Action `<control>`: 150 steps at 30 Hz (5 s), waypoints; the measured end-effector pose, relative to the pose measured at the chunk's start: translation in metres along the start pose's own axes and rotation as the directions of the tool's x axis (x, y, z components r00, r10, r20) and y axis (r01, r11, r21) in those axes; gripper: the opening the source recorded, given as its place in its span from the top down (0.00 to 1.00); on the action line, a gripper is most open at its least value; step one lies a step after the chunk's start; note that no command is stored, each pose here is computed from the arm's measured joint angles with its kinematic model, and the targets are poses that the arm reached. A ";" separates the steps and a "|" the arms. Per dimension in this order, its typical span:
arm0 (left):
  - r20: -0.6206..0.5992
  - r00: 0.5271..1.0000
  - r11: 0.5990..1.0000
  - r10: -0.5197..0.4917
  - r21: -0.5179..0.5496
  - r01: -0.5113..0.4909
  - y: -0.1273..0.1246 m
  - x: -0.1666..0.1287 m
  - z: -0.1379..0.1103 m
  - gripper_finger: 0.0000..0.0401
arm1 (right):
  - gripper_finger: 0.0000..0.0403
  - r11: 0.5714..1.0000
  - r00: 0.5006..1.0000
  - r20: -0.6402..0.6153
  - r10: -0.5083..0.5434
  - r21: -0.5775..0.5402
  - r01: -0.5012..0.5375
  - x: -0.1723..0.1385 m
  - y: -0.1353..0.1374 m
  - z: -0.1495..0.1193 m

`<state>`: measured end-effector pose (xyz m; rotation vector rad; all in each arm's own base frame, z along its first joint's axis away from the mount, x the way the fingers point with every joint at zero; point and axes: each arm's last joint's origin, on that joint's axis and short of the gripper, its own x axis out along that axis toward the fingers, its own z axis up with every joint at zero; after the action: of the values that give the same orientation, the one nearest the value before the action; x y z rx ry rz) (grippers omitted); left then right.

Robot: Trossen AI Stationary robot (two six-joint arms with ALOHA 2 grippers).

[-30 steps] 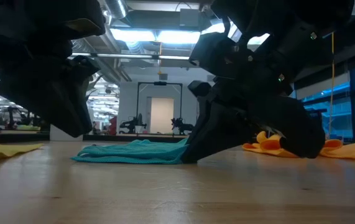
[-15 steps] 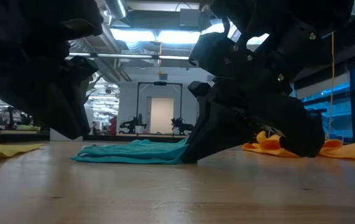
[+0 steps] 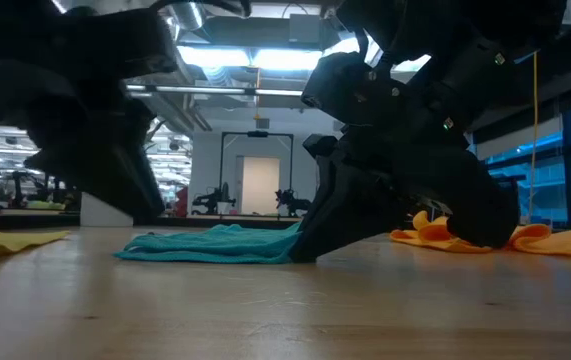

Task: Roll microfiber towels into tight, uniform cylinder then place into a basket
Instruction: Roll the blue microfiber towel

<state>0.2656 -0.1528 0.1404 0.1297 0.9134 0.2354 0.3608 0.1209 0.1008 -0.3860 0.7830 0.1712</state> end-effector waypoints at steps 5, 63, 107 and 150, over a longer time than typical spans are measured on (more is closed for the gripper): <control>-0.021 1.000 1.000 -0.017 0.015 0.017 0.000 0.002 -0.009 0.76 | 0.98 1.000 1.000 0.000 0.000 0.000 0.000 0.000 0.000 0.000; 0.063 0.993 0.953 -0.101 0.291 0.079 -0.015 -0.008 0.001 0.78 | 0.98 1.000 1.000 0.000 -0.004 0.003 0.004 0.000 0.000 0.000; -0.065 0.995 0.983 -0.076 0.164 0.086 -0.007 0.015 -0.007 0.78 | 0.98 1.000 1.000 0.001 0.005 0.003 -0.005 0.000 0.000 0.000; -0.090 0.992 0.995 -0.083 -0.054 0.078 -0.005 -0.008 0.023 1.00 | 0.98 0.925 0.997 -0.042 0.066 0.377 -0.045 -0.015 -0.007 0.033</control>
<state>0.2802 -0.1598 0.1593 0.0357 1.0018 0.1900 0.3734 0.1273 0.1347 -0.0033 0.8601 0.0603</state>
